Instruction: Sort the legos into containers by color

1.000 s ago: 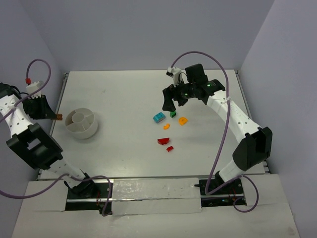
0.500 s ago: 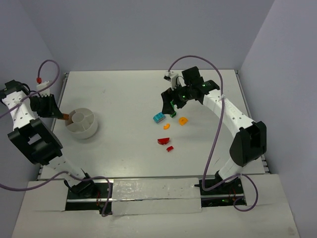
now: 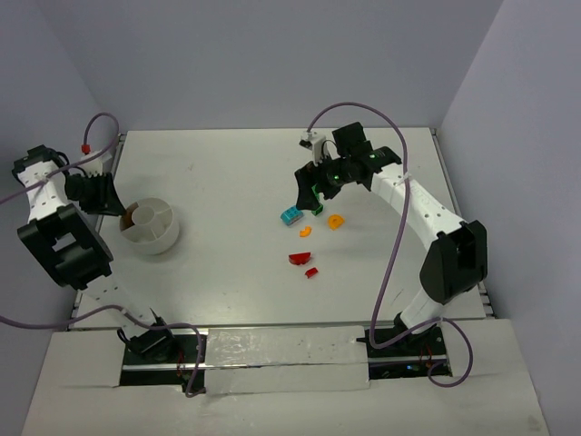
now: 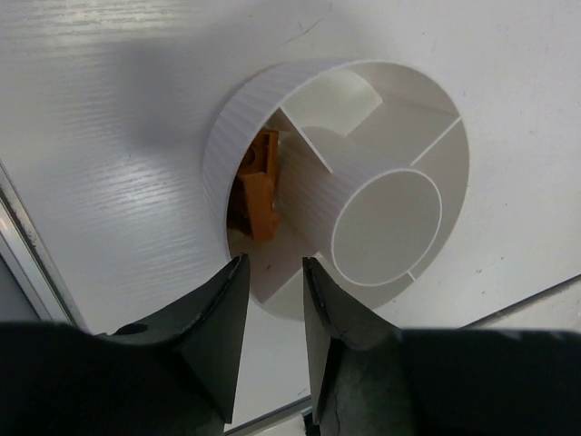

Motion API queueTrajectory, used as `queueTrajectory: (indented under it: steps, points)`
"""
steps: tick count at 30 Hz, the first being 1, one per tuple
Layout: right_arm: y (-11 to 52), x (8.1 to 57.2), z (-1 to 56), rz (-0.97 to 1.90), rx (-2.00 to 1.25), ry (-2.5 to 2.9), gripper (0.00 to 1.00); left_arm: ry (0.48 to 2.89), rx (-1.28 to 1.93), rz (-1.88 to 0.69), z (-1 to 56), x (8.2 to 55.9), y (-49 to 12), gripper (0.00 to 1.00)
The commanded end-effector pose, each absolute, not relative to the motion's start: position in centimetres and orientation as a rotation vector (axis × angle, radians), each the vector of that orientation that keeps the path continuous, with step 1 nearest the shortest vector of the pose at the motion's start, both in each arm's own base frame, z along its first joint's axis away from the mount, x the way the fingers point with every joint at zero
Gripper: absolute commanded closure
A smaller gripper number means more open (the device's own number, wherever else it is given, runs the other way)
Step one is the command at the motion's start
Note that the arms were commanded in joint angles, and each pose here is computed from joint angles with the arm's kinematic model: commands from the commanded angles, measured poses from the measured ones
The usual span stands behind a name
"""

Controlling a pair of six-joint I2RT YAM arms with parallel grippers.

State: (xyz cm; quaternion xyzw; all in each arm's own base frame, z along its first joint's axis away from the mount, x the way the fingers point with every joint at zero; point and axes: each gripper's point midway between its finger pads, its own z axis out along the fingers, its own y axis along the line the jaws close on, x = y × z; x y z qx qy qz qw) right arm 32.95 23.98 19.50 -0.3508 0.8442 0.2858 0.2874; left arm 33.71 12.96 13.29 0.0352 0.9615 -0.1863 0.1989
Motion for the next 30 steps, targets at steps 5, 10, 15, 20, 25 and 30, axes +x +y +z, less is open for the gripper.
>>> queueTrajectory:
  steps: [5,10,15,20,25,30]
  points:
    - [24.3,33.3,19.4,0.775,-0.962,2.229,0.00,2.650,0.100,-0.465,14.0,36.0,13.5,0.51]
    - [24.0,33.1,18.9,0.760,-0.971,2.234,0.00,2.605,0.105,-0.429,15.7,36.7,13.8,0.43]
    - [23.6,32.7,18.6,0.747,-0.995,2.227,0.00,2.512,0.147,-0.384,18.8,37.2,13.5,0.34]
    - [23.1,31.9,17.2,0.709,-1.054,2.232,0.03,2.382,0.218,-0.372,23.0,36.9,11.9,0.14]
    - [23.5,29.4,14.7,0.687,-1.199,2.222,0.08,2.300,0.293,-0.471,25.3,34.9,8.8,0.13]
    - [24.8,25.9,11.4,0.692,-1.413,2.193,0.11,2.233,0.380,-0.529,26.4,33.2,6.2,0.12]
